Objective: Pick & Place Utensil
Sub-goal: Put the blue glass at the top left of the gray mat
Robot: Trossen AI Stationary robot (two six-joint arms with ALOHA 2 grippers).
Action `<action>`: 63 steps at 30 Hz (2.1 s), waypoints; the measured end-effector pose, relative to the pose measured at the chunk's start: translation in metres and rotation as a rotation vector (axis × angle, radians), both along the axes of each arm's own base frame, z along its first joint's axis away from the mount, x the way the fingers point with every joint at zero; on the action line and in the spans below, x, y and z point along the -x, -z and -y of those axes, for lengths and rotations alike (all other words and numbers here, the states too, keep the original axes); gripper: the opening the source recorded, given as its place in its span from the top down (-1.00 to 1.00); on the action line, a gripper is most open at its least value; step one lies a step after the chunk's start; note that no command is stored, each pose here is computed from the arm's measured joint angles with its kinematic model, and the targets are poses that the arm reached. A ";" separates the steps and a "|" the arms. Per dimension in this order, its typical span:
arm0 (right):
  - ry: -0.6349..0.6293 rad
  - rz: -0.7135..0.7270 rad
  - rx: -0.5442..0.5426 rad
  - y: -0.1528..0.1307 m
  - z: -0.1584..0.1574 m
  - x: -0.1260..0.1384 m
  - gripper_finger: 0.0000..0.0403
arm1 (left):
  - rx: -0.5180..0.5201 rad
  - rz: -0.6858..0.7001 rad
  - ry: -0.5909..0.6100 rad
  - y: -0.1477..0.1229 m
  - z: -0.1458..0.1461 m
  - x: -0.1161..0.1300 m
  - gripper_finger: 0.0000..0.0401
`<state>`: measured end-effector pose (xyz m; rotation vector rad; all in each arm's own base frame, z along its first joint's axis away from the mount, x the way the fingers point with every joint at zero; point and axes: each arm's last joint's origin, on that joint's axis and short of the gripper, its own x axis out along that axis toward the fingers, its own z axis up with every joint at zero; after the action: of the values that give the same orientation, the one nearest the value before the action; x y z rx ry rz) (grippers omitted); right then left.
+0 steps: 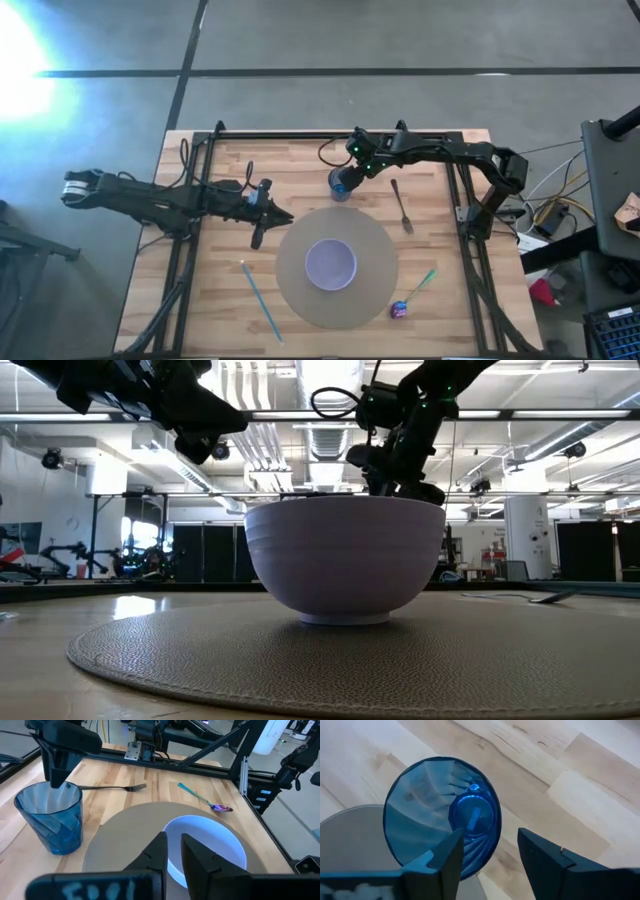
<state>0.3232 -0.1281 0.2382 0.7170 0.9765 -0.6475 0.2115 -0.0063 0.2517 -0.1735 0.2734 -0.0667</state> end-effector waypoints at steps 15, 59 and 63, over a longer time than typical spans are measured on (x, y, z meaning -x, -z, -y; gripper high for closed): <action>-0.021 -0.034 -0.004 0.013 0.002 -0.005 0.54 | 0.000 -0.002 0.001 0.000 0.000 0.000 0.78; -0.334 0.024 0.350 -0.055 -0.049 -0.041 0.94 | 0.058 0.127 -0.499 -0.019 -0.016 -0.003 0.20; -0.318 0.030 0.412 -0.057 -0.054 -0.044 0.94 | 0.046 0.097 -0.527 -0.025 -0.018 -0.009 0.19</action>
<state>0.3677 -0.0740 0.2955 0.2006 0.8693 -0.5314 0.2205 0.0118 0.2763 -0.2826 0.1228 0.4403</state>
